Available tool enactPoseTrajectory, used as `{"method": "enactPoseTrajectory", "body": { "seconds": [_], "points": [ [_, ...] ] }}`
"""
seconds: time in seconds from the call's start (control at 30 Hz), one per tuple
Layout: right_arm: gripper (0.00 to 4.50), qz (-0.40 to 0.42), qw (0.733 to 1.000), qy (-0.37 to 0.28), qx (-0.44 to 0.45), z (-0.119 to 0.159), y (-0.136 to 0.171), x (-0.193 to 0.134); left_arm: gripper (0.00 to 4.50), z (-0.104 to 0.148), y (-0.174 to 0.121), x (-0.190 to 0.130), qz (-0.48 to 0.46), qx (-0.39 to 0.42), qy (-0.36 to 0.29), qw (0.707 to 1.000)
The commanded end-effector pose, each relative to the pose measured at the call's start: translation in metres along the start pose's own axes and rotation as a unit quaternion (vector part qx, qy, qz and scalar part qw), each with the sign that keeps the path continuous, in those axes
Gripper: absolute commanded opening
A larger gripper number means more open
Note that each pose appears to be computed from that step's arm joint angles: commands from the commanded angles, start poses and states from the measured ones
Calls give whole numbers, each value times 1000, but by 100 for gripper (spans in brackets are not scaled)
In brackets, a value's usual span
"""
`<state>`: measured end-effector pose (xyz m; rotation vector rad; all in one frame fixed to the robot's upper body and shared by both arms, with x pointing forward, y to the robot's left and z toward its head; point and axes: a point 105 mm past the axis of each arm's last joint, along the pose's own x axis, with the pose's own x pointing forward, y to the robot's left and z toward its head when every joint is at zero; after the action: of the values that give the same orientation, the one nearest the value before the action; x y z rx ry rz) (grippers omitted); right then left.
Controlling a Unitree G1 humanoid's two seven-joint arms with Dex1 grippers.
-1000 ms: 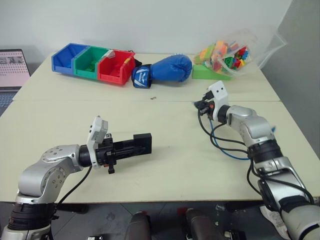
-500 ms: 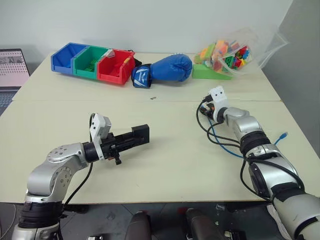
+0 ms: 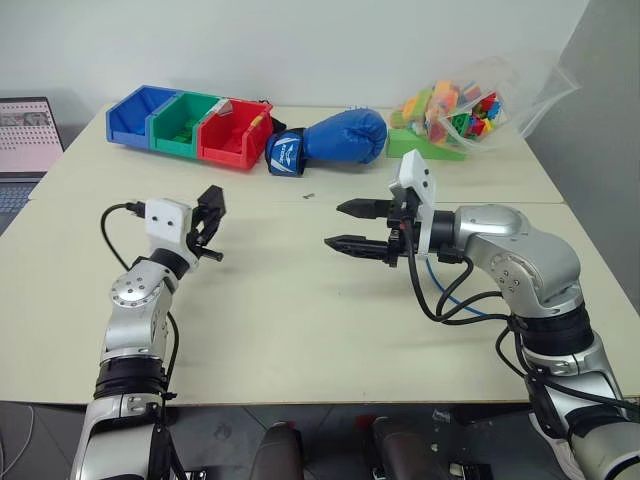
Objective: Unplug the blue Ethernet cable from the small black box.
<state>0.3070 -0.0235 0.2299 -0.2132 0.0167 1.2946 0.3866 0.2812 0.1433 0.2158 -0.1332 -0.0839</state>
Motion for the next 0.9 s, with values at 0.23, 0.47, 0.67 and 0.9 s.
{"method": "enactPoseTrajectory", "body": {
  "seconds": [0.23,0.47,0.67,0.9],
  "points": [
    [343,5,999,7,-35,10,8,5,224,-28,0,-2,6,-74,20,997],
    [343,0,999,16,-33,4,11,3,381,-30,0,-18,-11,-66,34,997],
    [343,-37,999,18,3,-18,13,-8,421,-19,11,-61,-14,-59,63,996],
    [343,-109,993,31,21,-35,-9,-42,421,1,19,-90,-55,12,121,991]
  ]
}}
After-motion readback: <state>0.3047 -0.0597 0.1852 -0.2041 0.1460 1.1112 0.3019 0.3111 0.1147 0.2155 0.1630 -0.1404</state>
